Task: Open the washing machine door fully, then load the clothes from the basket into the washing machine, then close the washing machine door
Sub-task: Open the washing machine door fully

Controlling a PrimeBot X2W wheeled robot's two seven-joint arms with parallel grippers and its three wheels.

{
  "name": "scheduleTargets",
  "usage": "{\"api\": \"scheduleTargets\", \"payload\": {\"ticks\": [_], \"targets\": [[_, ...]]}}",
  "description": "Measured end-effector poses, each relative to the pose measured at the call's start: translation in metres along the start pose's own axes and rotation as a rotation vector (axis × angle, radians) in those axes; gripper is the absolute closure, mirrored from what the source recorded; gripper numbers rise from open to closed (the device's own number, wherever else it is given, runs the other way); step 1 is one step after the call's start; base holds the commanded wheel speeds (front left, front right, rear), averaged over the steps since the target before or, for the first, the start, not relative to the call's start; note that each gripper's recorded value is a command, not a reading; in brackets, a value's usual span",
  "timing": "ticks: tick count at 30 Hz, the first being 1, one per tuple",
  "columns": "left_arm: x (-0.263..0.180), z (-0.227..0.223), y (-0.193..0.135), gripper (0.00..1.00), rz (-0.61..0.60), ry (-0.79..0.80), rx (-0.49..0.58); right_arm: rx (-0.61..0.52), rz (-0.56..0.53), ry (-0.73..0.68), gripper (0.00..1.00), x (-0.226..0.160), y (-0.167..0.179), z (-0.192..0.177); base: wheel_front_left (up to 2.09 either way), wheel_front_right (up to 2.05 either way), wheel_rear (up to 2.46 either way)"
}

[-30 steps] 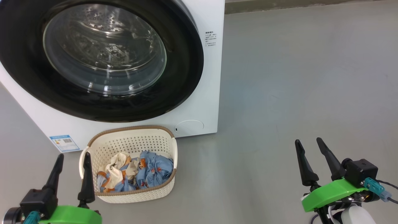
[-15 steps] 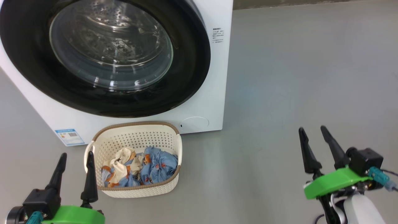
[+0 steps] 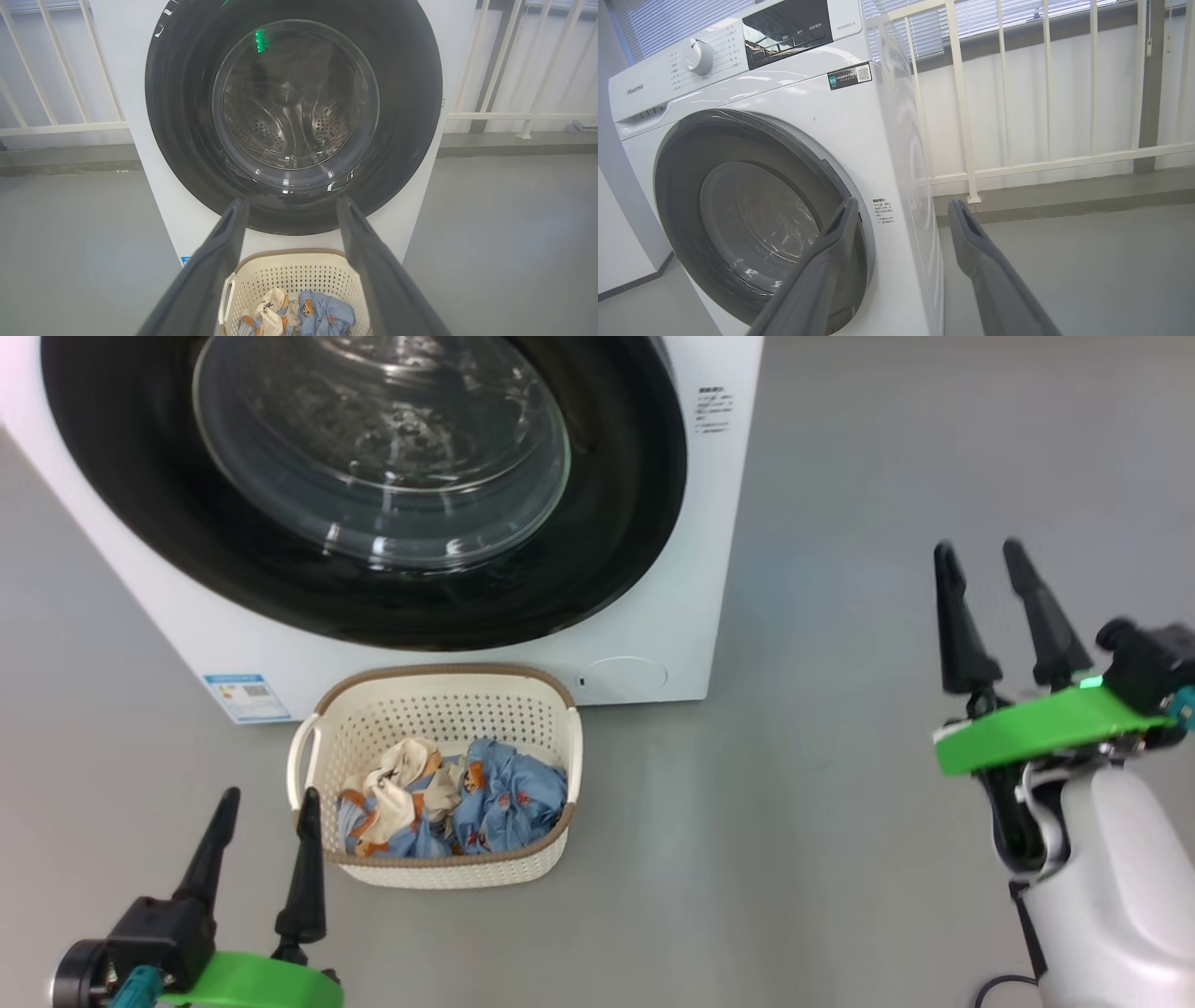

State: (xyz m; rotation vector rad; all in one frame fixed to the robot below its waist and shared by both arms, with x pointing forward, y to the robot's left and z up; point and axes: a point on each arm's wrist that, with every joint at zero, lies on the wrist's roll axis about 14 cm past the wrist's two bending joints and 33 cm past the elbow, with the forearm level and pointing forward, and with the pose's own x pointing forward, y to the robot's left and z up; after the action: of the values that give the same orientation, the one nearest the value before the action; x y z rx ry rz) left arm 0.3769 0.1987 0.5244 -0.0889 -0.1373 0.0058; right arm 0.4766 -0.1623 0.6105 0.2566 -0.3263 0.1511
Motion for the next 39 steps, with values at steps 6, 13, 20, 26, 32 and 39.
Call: {"api": "scheduleTargets", "payload": {"ticks": [6,13,20,26,32,39], "targets": [[-0.003,-0.008,0.001,0.00,0.000,0.024,-0.001,0.081,-0.009,-0.059,0.00,0.033,0.000,0.014,0.00,0.00,0.00],[0.000,-0.017,0.003,0.00,0.006,0.052,0.000,0.335,-0.097,-0.114,0.52,0.071,-0.013,0.022,0.00,0.00,0.00],[0.009,-0.022,0.001,0.00,0.000,0.065,0.001,0.603,-0.178,-0.084,1.00,0.103,-0.023,0.001,0.00,0.00,0.00],[0.015,-0.028,0.003,0.00,0.004,0.078,-0.006,0.772,-0.222,-0.021,1.00,0.124,-0.022,-0.026,0.00,0.00,0.00],[0.021,-0.034,0.002,0.00,0.001,0.092,-0.016,0.878,-0.199,0.068,1.00,0.151,-0.003,-0.047,0.00,0.00,0.00],[0.026,-0.042,0.004,0.00,0.016,0.108,-0.037,0.930,-0.151,0.162,1.00,0.177,0.019,-0.065,0.00,0.00,0.00]]}}
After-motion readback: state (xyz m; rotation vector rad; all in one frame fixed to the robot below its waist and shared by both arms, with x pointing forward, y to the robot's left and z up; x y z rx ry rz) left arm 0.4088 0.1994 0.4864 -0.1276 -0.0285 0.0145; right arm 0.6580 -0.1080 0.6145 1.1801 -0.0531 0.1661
